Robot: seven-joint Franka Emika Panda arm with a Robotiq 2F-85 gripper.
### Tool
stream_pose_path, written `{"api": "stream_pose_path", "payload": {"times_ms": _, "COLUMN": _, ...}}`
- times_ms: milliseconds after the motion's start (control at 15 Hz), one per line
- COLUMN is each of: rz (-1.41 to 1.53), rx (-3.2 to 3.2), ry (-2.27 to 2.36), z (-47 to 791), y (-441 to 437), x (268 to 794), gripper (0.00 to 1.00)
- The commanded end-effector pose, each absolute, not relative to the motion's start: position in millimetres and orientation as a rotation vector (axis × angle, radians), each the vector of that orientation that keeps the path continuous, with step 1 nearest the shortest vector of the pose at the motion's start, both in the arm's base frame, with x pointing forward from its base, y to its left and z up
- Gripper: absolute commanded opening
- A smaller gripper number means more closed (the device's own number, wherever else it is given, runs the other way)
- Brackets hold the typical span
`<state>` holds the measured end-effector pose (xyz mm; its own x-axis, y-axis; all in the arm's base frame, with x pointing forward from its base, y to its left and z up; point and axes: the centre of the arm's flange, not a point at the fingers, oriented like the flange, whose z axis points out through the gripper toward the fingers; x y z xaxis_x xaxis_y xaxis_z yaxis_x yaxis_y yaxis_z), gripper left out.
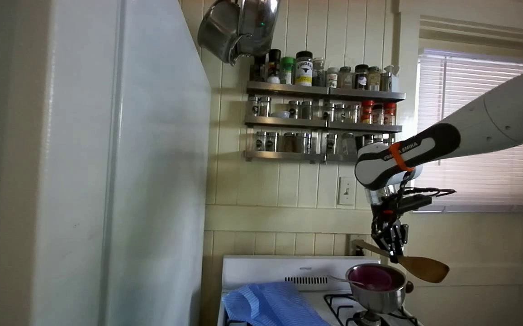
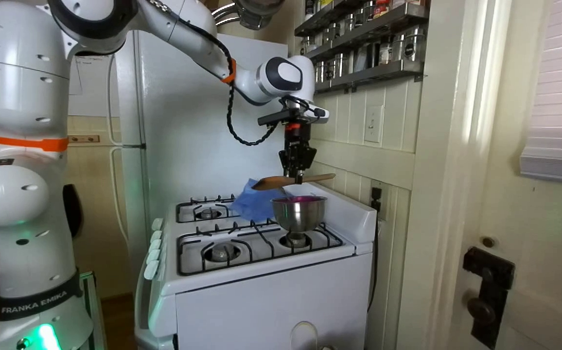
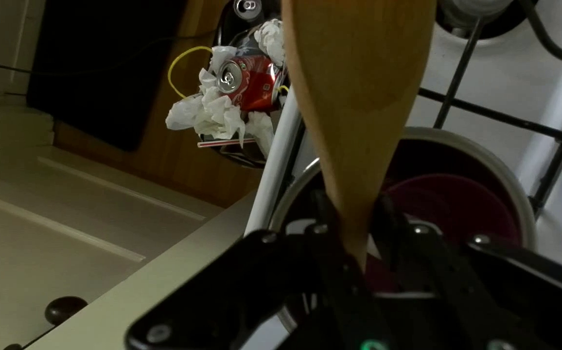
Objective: Put the wooden spatula on the pot
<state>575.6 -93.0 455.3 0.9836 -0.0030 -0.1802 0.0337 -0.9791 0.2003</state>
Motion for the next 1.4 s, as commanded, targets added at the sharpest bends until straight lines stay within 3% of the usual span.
{"api": "stream_pose_path", "payload": {"times_ms": 0, "rz": -0.282, "rx": 2.912, "ry": -0.025, "z": 442.6, "y": -103.4, "x": 584.8, "gripper": 0.06}}
{"api": "stream_pose_path", "payload": {"times_ms": 1333, "rz": -0.339, "rx": 2.943, "ry": -0.117, "z": 404.6, "y": -106.1, "x": 621.8, "gripper": 0.06}}
